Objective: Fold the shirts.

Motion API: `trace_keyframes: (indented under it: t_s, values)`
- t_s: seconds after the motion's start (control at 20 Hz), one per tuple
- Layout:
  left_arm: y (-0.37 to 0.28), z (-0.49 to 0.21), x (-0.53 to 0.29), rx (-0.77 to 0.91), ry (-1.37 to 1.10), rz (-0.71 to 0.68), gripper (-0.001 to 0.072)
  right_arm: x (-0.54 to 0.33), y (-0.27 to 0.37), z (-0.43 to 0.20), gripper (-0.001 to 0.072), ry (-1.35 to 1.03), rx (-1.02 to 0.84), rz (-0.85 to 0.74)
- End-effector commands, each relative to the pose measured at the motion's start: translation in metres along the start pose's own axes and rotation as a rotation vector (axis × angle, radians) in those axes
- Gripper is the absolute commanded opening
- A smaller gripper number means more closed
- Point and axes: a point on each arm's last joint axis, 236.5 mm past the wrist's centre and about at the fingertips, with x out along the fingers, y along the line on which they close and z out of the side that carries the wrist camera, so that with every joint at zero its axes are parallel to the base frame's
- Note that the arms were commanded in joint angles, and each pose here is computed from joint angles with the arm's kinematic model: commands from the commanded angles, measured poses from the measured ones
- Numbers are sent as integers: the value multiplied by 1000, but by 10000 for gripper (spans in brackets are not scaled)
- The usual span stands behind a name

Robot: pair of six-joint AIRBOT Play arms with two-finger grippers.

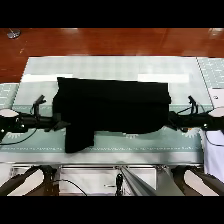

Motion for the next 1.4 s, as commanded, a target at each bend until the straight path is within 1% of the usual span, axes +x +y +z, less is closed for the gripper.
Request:
trace_keyframes:
  t_s: [0.0, 0.05, 0.15, 0.25, 0.45, 0.65, 0.95, 1.0, 1.05, 1.1, 1.15, 1.2, 1.25, 1.3, 1.35]
  values:
    - [-19, 43, -35, 68, -98, -4, 24, -37, 26, 34, 21, -58, -87, 13]
    - [-23, 62, -45, 88, -147, 11, 24, -47, 35, 46, 21, -92, -102, 19]
    - [-27, 94, -54, 57, -199, 36, 24, -63, 61, 73, 21, -195, -115, 75]
    - [-40, 118, -47, 72, -183, 30, 24, -64, 65, 95, 21, -253, -93, 84]
    - [-66, 171, -20, 102, -169, 23, 24, -34, 72, 116, 21, -221, -71, 136]
    - [-63, 224, -3, 19, -184, 12, 24, -15, 67, 151, 21, -224, -37, 126]
    - [-46, 245, 28, -8, -129, 9, 26, 7, 63, 199, 24, -224, 10, 133]
    - [-46, 242, 35, -8, -114, 11, 143, 11, 61, 206, 225, -235, 22, 136]
    - [-47, 238, 41, -6, -93, 10, 558, 14, 63, 210, 639, -242, 26, 157]
    - [-48, 230, 43, 16, -61, 12, 706, 15, 68, 208, 629, -233, 10, 182]
    - [-47, 225, 38, 57, -31, 23, 704, 12, 67, 208, 629, -231, 12, 189]
    - [-39, 224, 24, 53, -9, 67, 703, 2, 65, 210, 628, -232, 14, 197]
    - [-21, 223, 2, 33, 11, 149, 702, -12, 60, 212, 628, -237, 17, 202]
    - [11, 219, -27, -16, 27, 298, 701, -28, 50, 214, 628, -246, 20, 195]
    - [54, 210, -69, -90, 23, 509, 702, -43, 34, 214, 628, -252, 25, 171]
